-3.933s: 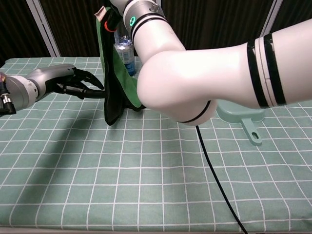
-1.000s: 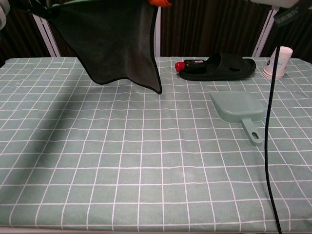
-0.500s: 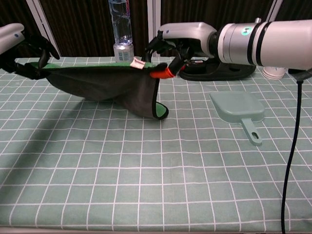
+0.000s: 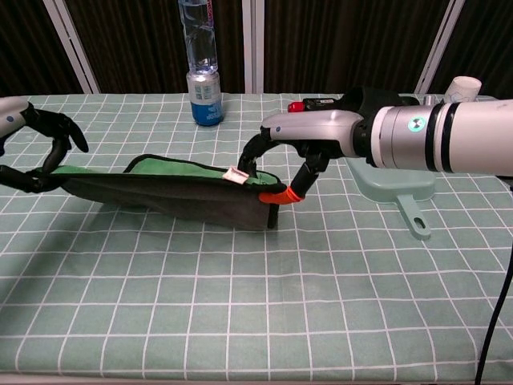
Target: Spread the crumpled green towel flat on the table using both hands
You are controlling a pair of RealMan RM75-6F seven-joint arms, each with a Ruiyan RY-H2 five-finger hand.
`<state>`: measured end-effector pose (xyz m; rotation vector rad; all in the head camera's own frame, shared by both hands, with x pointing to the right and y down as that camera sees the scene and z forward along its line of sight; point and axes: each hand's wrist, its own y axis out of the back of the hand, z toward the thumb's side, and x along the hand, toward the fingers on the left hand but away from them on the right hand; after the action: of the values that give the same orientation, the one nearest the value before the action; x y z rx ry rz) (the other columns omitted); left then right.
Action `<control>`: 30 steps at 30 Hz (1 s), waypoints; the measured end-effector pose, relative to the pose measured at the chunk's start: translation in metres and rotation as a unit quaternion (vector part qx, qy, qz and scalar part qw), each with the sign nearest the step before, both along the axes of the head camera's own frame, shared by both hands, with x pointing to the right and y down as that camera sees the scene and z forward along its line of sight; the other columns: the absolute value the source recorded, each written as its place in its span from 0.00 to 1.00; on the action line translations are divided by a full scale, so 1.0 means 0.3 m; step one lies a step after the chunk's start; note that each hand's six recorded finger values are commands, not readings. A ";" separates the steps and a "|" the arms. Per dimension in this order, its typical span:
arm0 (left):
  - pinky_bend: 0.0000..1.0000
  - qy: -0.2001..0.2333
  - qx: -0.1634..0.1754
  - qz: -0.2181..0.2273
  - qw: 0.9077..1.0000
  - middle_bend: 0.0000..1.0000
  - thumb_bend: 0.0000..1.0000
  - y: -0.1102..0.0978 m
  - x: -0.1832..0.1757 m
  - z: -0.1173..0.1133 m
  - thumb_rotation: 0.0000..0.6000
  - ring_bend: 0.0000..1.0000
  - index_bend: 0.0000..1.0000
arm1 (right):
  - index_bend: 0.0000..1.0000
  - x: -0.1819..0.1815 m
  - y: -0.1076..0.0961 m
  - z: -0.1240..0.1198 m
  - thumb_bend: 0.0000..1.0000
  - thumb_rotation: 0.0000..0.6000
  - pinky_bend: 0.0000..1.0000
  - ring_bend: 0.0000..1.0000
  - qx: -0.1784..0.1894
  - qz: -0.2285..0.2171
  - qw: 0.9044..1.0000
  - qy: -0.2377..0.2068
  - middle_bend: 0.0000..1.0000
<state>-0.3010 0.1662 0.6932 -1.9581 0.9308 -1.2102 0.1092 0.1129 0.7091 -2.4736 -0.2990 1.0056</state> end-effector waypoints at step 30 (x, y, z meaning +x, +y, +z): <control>0.22 -0.046 -0.129 0.132 0.982 0.27 0.14 0.143 0.120 -0.050 1.00 0.27 0.25 | 0.35 0.059 0.257 0.081 0.11 0.62 0.00 0.00 0.106 -0.122 0.985 0.062 0.11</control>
<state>-0.2651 0.2090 0.6783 -2.1257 0.4658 -1.3021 0.1269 0.1899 0.7334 -2.1816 -0.0567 0.9652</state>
